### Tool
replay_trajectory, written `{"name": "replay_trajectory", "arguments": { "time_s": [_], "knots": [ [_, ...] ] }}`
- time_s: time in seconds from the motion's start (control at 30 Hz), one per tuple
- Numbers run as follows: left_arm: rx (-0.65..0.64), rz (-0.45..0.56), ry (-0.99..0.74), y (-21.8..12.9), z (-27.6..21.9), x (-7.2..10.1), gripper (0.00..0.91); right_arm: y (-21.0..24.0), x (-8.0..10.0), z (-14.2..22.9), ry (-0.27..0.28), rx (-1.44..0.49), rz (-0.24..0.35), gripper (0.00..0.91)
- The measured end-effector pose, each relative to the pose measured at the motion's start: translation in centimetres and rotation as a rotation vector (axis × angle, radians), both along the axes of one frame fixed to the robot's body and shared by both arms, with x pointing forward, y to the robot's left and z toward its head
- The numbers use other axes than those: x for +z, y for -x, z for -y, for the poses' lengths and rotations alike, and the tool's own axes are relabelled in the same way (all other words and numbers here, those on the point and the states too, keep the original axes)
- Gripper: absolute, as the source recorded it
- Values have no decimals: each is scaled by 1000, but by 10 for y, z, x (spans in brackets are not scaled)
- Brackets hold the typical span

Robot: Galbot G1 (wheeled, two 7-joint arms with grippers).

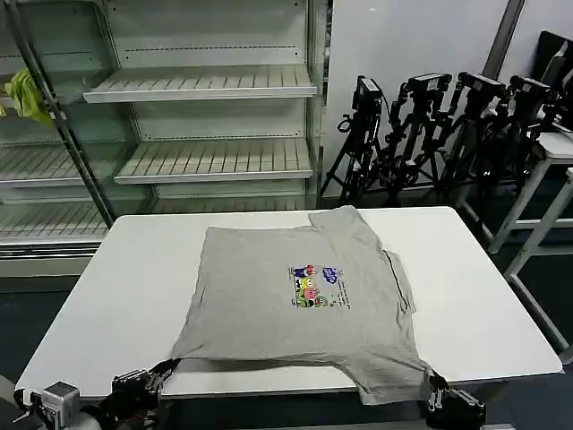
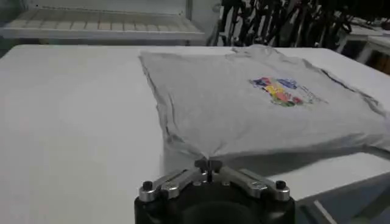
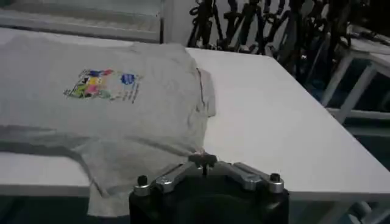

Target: Fold and organize the clothes.

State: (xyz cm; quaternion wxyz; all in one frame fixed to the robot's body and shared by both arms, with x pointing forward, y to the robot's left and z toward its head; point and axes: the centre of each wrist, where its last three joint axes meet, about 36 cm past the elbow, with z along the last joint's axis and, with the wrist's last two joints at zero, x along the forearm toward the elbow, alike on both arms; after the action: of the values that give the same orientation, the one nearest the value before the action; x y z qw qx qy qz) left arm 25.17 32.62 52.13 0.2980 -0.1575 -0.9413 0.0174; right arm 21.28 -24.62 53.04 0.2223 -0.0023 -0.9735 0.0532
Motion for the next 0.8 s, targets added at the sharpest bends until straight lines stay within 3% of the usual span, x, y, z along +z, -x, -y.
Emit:
{"name": "replay_trajectory", "arguments": {
  "time_s": [0.33, 0.8],
  "knots": [
    [-2, 73, 26, -24, -2, 6, 50, -27, 18, -8, -47, 63, 164, 0],
    [-20, 133, 43, -76, -5, -3, 50, -87, -22, 7, 0, 72, 152, 0]
  ]
}}
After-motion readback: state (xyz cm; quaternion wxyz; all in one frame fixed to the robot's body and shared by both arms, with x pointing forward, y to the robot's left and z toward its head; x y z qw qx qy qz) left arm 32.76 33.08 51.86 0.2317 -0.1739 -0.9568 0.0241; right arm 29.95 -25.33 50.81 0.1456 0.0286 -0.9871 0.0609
